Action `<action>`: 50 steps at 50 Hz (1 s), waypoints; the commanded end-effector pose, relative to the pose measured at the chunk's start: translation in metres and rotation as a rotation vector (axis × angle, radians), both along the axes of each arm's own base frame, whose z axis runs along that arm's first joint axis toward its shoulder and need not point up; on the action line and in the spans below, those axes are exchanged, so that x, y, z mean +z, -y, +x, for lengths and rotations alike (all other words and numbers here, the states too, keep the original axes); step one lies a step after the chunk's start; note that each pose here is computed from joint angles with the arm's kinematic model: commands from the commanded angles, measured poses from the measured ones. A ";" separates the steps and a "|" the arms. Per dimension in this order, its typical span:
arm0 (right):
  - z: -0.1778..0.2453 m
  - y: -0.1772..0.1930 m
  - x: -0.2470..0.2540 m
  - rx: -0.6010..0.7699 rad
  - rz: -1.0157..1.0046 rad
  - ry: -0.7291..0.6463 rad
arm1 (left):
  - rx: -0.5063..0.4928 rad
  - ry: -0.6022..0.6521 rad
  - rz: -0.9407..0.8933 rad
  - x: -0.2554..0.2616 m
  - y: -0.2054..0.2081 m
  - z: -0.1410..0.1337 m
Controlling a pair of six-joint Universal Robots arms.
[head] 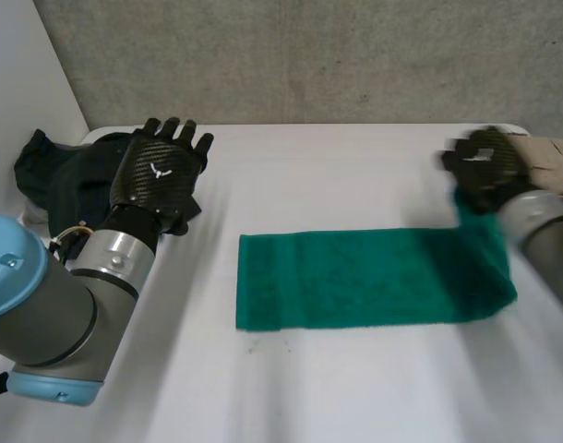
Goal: Fold the laundry.
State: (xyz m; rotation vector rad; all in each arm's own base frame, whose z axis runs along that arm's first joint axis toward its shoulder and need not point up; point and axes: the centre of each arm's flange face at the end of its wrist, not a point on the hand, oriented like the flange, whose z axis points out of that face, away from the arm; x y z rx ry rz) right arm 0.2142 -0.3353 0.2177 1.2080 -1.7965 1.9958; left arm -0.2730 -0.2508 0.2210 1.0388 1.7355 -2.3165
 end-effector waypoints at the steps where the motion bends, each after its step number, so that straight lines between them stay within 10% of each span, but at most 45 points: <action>1: 0.117 -0.084 -0.018 0.399 -0.005 0.010 | -0.007 -0.026 -0.003 0.007 -0.006 0.002; 16: 0.167 -0.151 -0.083 0.688 0.137 -0.040 | -0.042 -0.044 -0.021 0.011 -0.010 -0.009; 29: 0.091 -0.089 -0.033 0.152 0.263 0.226 | -0.181 -0.161 0.018 0.018 -0.027 -0.049; 50: 0.029 -0.084 -0.078 -0.008 0.508 0.140 | -0.383 0.007 0.283 -0.087 -0.071 -0.128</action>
